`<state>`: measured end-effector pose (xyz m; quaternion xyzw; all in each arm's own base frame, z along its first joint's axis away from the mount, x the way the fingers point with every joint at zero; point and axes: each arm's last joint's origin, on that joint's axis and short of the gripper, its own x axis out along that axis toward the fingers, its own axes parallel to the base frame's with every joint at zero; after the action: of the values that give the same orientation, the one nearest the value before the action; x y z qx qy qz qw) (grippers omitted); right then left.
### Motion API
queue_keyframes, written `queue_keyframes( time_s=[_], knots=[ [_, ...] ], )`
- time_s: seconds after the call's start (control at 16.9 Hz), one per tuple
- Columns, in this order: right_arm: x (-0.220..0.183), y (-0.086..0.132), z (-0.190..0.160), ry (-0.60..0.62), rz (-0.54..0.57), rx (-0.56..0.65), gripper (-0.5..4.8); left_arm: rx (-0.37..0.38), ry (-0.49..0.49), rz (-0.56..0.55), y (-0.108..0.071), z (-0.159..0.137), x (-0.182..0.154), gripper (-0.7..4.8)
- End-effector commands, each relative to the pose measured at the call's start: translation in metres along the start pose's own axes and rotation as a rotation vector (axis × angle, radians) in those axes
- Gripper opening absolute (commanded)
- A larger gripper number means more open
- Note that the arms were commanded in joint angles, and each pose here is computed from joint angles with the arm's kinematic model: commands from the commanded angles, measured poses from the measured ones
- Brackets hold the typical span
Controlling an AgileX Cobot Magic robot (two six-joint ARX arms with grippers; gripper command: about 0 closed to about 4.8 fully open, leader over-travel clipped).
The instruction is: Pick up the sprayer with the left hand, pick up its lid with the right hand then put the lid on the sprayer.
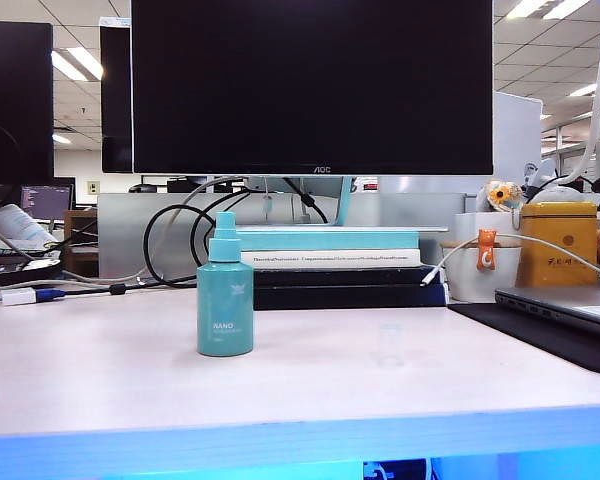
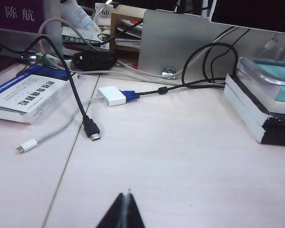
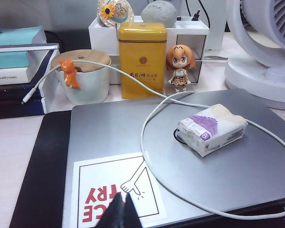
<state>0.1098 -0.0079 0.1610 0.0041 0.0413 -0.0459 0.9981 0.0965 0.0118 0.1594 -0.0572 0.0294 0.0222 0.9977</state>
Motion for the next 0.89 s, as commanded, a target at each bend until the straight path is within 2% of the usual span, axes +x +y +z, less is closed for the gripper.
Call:
queue_keyframes(
  time_s=[0.06,0.24,0.3,0.36,0.47,0.65,0.77,0.89],
  knots=[
    [0.0,0.0,0.0,-0.015,-0.004,0.024,-0.05,-0.001,-0.016,-0.006,0.0,0.002,0.0,-0.04],
    [0.0,0.0,0.0,-0.015,0.008,0.033,-0.06,-0.006,-0.016,-0.009,0.0,0.002,0.0,-0.05],
    [0.0,0.0,0.0,-0.015,0.009,0.077,-0.06,-0.009,-0.016,-0.046,-0.001,0.002,0.0,-0.05],
    [0.0,0.0,0.003,-0.025,0.01,0.127,-0.06,-0.023,-0.046,-0.143,-0.005,0.006,-0.001,-0.05],
    [-0.003,-0.001,0.023,-0.085,-0.023,0.132,-0.06,-0.067,-0.152,-0.207,-0.008,0.024,-0.005,-0.05],
    [-0.013,-0.004,0.07,-0.234,-0.113,0.178,-0.06,-0.046,-0.265,-0.219,-0.014,0.061,-0.017,-0.05],
    [-0.018,-0.004,0.092,-0.304,-0.103,0.203,-0.06,-0.039,-0.294,-0.222,-0.016,0.077,-0.021,-0.05],
    [-0.014,-0.002,0.117,-0.31,-0.066,0.199,-0.05,-0.024,-0.301,-0.251,-0.018,0.093,-0.018,-0.05]
  ],
)
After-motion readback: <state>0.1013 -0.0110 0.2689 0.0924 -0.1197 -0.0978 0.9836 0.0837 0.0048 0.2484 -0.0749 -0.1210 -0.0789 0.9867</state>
